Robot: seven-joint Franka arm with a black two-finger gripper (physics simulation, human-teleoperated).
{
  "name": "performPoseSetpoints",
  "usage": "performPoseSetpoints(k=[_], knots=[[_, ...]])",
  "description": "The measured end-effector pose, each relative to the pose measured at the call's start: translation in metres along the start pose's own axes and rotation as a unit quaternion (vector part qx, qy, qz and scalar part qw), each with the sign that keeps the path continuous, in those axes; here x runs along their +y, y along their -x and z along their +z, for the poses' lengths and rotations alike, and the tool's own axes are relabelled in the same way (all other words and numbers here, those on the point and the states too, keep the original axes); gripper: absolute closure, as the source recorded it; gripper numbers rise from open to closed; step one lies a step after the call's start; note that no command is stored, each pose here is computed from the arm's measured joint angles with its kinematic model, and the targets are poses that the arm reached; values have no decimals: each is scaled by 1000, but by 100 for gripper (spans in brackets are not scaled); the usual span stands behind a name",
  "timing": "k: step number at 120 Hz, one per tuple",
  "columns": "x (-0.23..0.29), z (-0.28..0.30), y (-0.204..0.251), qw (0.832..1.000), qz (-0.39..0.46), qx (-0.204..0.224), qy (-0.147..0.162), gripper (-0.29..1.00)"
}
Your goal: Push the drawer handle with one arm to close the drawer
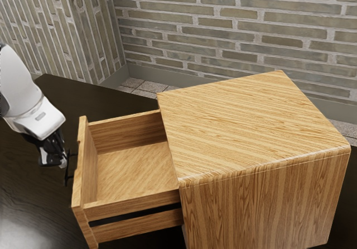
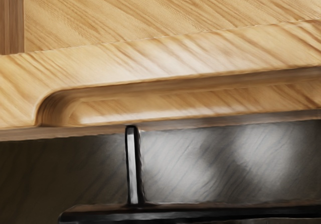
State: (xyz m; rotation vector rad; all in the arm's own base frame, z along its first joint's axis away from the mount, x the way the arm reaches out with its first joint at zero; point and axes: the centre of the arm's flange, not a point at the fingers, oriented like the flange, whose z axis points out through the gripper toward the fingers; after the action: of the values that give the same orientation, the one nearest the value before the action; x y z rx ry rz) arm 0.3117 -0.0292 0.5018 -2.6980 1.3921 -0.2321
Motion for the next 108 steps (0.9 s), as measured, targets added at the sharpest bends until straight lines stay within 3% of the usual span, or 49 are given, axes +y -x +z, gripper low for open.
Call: performPoseSetpoints(k=[78, 108], knots=[[15, -13, -38, 999, -5, 37, -6, 78], [23, -3, -69, 1000, 5, 31, -2, 78]])
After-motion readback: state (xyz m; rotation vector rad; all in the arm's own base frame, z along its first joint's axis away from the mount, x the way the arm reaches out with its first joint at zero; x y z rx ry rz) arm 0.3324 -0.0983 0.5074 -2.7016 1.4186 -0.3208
